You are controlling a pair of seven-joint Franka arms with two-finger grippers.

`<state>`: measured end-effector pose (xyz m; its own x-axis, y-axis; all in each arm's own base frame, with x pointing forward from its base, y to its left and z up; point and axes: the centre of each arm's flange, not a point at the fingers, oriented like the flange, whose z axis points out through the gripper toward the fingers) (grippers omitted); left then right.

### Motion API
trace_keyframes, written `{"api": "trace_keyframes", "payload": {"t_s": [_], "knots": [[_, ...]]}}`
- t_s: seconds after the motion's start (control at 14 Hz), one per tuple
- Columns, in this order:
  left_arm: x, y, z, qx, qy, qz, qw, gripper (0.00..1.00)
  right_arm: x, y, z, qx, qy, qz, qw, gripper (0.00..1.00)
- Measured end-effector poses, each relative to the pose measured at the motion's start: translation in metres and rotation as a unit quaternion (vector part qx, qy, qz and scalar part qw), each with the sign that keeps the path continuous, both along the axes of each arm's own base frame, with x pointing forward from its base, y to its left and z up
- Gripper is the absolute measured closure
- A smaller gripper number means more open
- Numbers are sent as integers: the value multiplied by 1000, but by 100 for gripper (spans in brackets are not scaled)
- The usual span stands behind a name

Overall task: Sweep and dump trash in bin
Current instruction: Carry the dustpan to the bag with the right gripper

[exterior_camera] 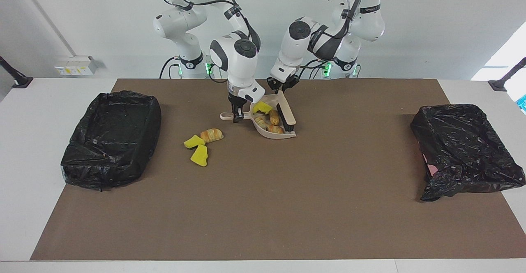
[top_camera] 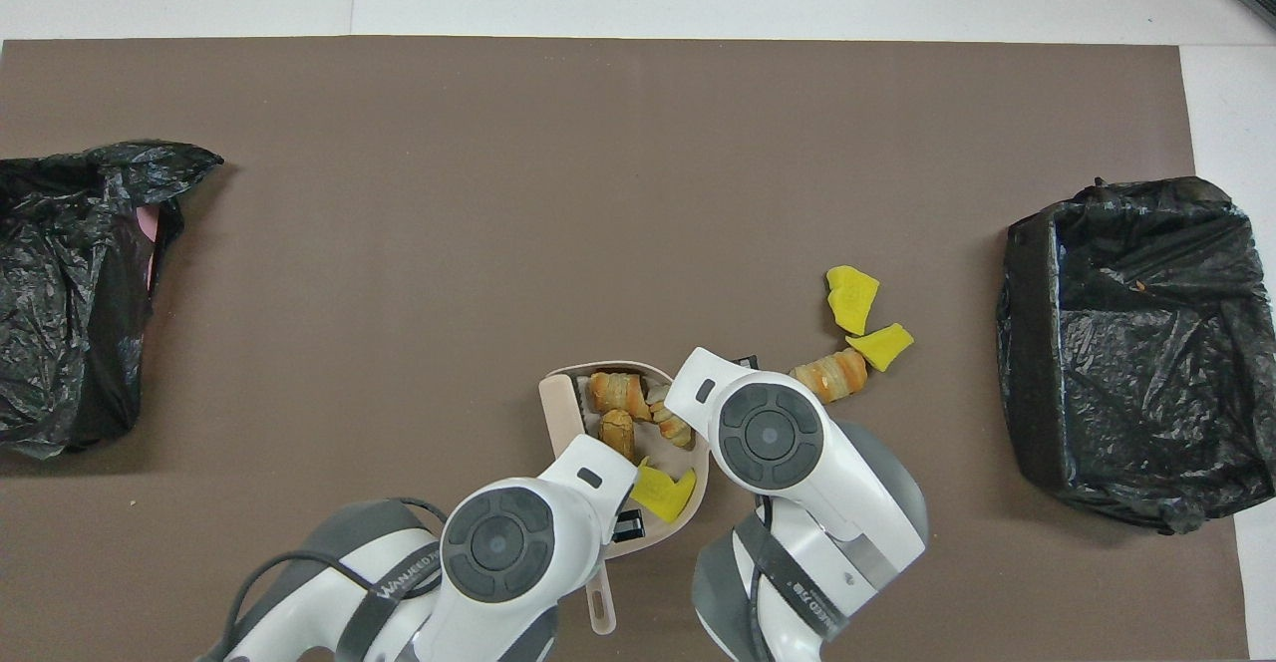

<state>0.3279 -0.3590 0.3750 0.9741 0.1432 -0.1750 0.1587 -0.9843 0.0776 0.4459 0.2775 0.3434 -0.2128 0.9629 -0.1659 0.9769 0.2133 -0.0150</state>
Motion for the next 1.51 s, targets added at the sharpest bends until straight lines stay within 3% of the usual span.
{"api": "trace_keyframes", "payload": {"t_s": [0.29, 0.65, 0.79, 1.07, 1.29, 1.51], "knots": [[38, 34, 19, 29, 8, 23, 999, 74, 10, -21, 12, -8, 8, -25, 1000, 68], [45, 45, 17, 30, 8, 31, 999, 74, 37, -105, 80, 3, 29, -77, 997, 68], [34, 41, 11, 27, 0, 22, 999, 74, 50, -154, 117, 12, 38, -95, 995, 68], [-16, 13, -11, 22, -17, -20, 999, 74, 60, -288, 187, 27, 29, -168, 985, 68], [-55, -6, -32, 25, -23, -29, 999, 74, 50, -392, 204, 31, 20, -246, 968, 68], [-62, -8, -36, 31, -19, -17, 999, 74, 31, -474, 210, -23, 2, -286, 958, 68]]}}
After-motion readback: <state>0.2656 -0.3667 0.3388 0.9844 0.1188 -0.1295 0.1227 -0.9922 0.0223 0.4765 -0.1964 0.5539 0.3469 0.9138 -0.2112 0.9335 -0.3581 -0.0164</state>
